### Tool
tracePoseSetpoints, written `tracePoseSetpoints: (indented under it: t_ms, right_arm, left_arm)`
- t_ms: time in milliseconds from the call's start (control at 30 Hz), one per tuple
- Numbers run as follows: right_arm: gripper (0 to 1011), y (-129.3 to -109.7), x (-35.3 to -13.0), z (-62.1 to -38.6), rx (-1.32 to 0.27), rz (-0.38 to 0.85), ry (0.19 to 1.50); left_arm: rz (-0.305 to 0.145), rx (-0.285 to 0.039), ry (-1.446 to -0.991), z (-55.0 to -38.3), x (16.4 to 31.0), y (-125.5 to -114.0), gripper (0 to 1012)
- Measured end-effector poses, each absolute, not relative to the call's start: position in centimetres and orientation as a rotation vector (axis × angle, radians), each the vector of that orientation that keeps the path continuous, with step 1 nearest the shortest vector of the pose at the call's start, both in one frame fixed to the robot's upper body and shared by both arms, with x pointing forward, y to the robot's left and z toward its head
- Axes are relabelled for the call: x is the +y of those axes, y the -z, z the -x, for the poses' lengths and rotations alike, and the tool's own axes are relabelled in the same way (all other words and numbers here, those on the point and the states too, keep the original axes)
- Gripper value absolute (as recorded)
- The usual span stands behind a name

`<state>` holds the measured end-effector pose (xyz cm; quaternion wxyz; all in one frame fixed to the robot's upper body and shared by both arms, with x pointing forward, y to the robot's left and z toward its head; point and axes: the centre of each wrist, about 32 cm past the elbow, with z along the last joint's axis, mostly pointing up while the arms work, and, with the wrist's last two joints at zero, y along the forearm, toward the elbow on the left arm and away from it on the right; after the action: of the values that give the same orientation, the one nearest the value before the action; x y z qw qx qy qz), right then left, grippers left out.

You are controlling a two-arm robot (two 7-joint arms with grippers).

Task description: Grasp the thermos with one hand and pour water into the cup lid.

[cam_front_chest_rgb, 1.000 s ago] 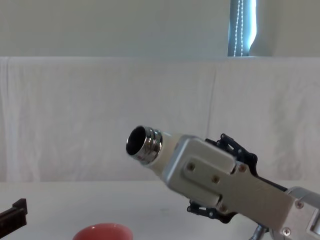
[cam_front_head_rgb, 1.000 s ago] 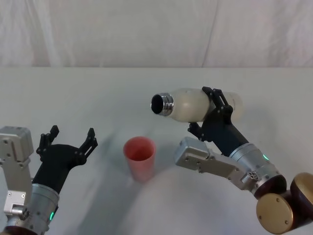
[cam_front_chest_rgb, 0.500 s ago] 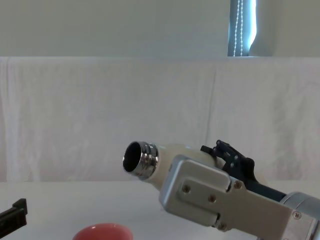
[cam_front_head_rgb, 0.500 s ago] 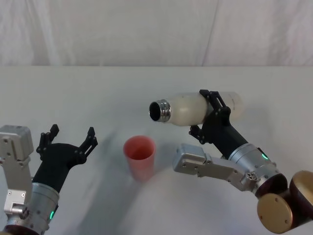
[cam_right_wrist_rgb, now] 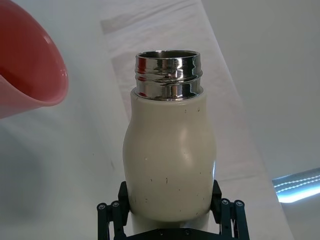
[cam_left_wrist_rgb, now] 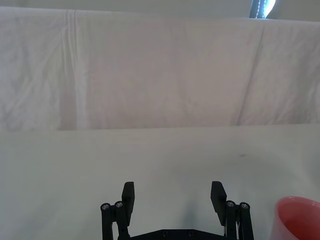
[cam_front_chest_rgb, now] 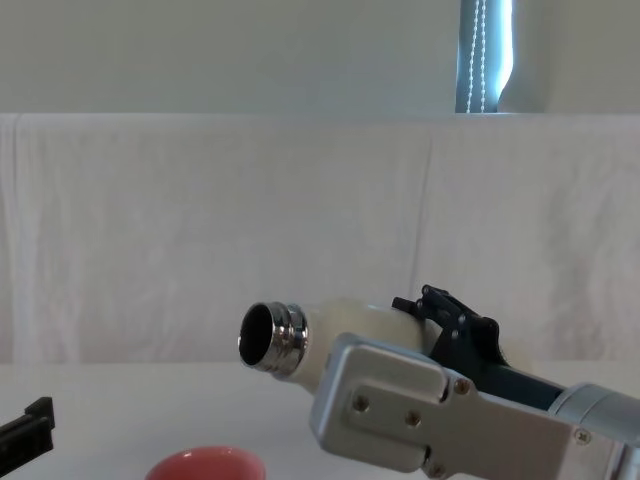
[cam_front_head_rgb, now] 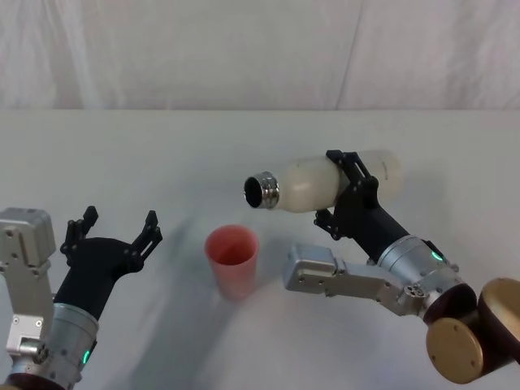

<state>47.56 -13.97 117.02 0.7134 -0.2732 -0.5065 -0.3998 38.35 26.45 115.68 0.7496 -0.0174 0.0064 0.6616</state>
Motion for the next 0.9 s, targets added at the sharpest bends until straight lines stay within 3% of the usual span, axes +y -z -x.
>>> tracePoseSetpoints:
  t_ms: [900]
  right_arm:
    - [950,-116.8,-13.79,-48.15,-1.246,0.687,0.833]
  left_arm:
    - [0.038,0.014,-1.446,-38.35,26.45,-115.68,1001]
